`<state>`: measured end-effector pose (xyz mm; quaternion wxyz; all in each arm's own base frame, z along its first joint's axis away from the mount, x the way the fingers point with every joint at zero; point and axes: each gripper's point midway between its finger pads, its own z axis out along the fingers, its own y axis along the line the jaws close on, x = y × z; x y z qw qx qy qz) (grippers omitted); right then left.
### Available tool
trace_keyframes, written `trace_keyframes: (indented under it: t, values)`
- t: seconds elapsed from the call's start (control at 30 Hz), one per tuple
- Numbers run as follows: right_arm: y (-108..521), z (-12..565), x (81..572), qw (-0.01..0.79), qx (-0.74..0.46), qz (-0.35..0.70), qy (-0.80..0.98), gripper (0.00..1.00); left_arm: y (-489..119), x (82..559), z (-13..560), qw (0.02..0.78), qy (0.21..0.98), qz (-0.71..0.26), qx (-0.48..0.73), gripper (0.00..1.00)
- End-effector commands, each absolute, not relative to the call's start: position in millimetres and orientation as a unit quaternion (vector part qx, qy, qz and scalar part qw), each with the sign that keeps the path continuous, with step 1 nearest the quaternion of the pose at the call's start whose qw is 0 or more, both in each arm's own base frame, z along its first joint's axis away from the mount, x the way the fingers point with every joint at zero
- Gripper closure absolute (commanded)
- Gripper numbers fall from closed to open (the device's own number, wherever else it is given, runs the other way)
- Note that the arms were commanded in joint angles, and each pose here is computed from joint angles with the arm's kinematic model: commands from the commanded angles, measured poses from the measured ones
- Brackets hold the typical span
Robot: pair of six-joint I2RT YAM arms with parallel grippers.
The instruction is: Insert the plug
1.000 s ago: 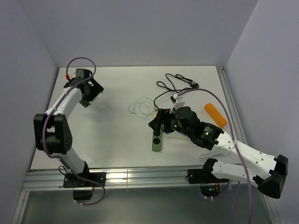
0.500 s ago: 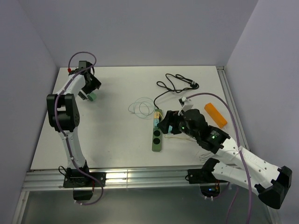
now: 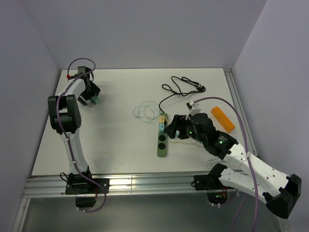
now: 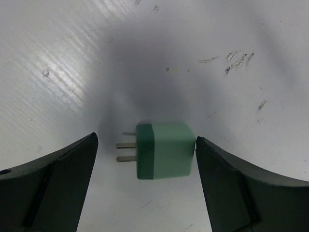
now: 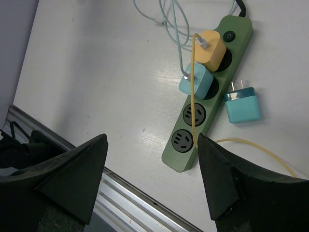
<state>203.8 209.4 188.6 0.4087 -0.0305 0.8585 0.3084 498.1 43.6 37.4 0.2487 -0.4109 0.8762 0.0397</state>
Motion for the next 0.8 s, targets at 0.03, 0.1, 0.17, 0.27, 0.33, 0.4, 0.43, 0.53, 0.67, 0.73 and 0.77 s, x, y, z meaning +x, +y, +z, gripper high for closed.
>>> trace_keyframes:
  t: [0.03,0.1,0.17,0.27,0.33,0.4,0.43,0.53,0.67,0.73,0.77]
  values:
    - [208.3,193.1,207.3,0.422,-0.034,0.312,0.85,0.19,40.3,518.3,41.7,0.267,0.878,0.016,-0.397,0.13]
    - [208.0,192.1,207.0,0.422,-0.034,0.311,0.851,0.19,36.9,518.5,35.8,0.262,0.881,0.008,-0.394,0.15]
    - [207.6,191.3,207.6,0.422,-0.033,0.311,0.851,0.19,36.8,518.5,33.3,0.262,0.88,0.006,-0.396,0.2]
    - [208.0,188.9,207.1,0.419,-0.032,0.311,0.853,0.19,34.1,521.6,35.5,0.267,0.88,-0.004,-0.392,0.3]
    - [208.6,188.8,206.5,0.418,-0.033,0.312,0.853,0.19,35.5,521.1,38.3,0.27,0.88,-0.004,-0.392,0.44]
    - [209.1,189.3,206.1,0.416,-0.032,0.314,0.853,0.19,35.2,519.4,45.3,0.276,0.878,-0.007,-0.391,0.49]
    - [209.1,190.1,205.9,0.415,-0.032,0.315,0.853,0.19,34.3,518.2,47.8,0.279,0.878,-0.01,-0.39,0.53]
    - [211.4,196.2,205.2,0.414,-0.035,0.321,0.851,0.19,26.6,510.2,63.5,0.282,0.878,-0.032,-0.387,0.69]
    - [222.9,209.3,200.2,0.397,-0.063,0.34,0.85,0.2,-1.1,482.3,83.6,0.282,0.882,-0.088,-0.367,0.8]
    - [229.4,211.6,198.2,0.386,-0.075,0.347,0.851,0.2,-17.2,470.7,115.0,0.308,0.882,-0.108,-0.34,0.8]
    - [234.1,217.7,195.2,0.38,-0.085,0.36,0.848,0.2,-26.4,455.3,111.6,0.296,0.888,-0.12,-0.33,0.83]
